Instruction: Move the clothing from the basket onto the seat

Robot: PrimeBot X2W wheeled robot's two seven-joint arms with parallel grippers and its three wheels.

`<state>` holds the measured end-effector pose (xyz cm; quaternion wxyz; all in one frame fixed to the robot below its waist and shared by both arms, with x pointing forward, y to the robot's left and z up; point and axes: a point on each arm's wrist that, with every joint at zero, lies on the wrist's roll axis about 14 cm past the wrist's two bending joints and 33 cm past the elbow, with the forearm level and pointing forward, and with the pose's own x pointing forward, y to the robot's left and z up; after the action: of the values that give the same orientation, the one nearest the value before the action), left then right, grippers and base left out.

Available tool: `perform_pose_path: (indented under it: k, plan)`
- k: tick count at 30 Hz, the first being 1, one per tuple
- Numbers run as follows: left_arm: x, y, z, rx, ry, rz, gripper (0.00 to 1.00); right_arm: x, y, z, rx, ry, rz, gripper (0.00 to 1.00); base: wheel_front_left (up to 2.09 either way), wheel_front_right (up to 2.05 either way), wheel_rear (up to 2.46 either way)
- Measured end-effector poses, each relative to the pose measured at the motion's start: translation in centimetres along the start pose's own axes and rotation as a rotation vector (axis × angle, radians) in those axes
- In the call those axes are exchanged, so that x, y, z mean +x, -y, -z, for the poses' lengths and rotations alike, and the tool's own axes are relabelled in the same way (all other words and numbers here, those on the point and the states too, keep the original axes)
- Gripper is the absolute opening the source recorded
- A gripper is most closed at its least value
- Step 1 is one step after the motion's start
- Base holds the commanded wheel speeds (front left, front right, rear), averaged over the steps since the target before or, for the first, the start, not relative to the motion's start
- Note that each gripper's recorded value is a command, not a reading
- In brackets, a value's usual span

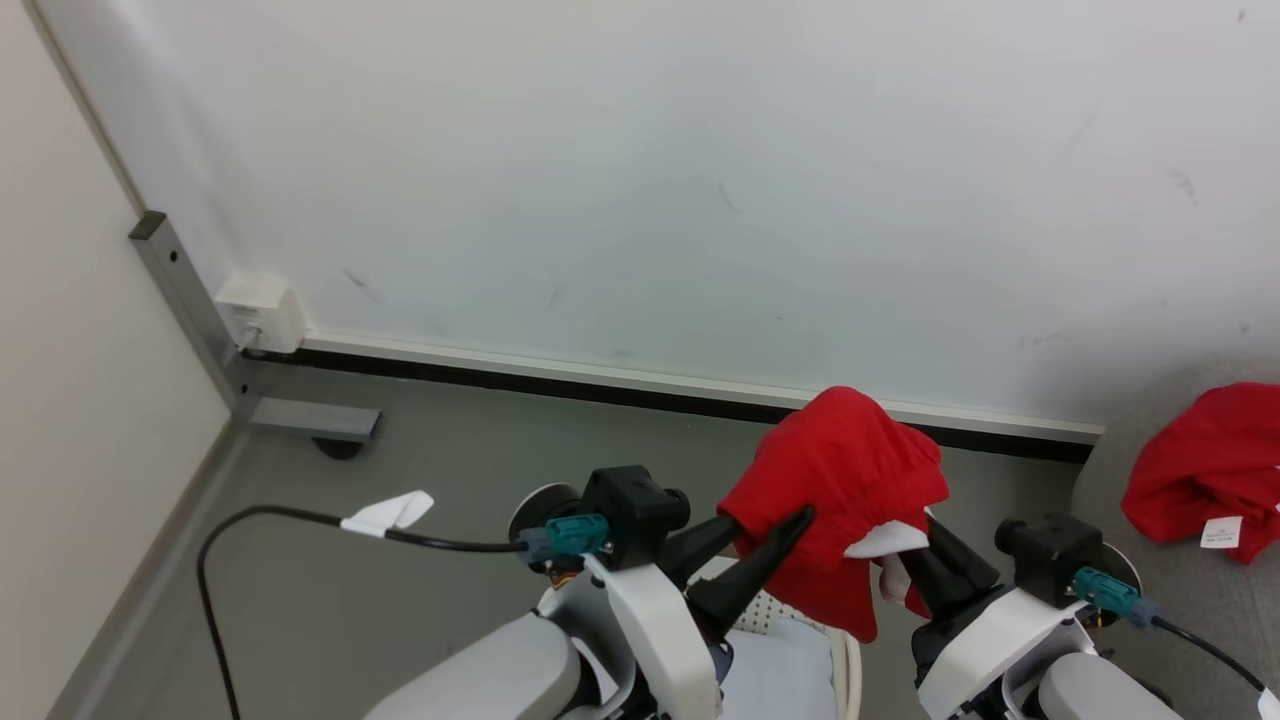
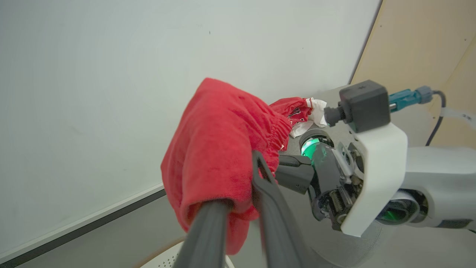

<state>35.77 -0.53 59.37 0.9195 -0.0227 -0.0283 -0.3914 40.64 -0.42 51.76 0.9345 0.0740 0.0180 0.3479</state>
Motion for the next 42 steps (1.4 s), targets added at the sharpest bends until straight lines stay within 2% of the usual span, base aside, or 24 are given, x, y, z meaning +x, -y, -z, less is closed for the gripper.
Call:
perform_pose_path:
  k: [1,3,14,24,42]
  plan:
    - [0.1,0.1,0.1,-0.001,-0.001,0.004,0.45,-0.2,0.3,-0.3,0.002,0.012,0.012,0.00,0.00,0.00,0.00]
    - [0.5,0.5,0.2,-0.005,0.004,0.020,1.00,-0.7,1.2,-1.0,0.011,0.038,0.044,0.00,0.00,0.00,0.00]
    - [2.4,2.9,1.3,-0.031,-0.010,0.118,1.00,-5.1,7.8,-5.0,-0.014,0.173,0.258,0.00,0.00,0.00,0.00]
    - [4.9,5.6,1.9,-0.037,0.002,0.229,1.00,-11.8,13.3,-7.7,-0.057,0.258,0.476,0.00,0.00,0.00,0.00]
    - [9.6,11.7,2.2,0.005,0.090,0.487,1.00,-23.0,16.9,-10.6,-0.152,0.346,0.773,0.00,0.00,0.00,0.00]
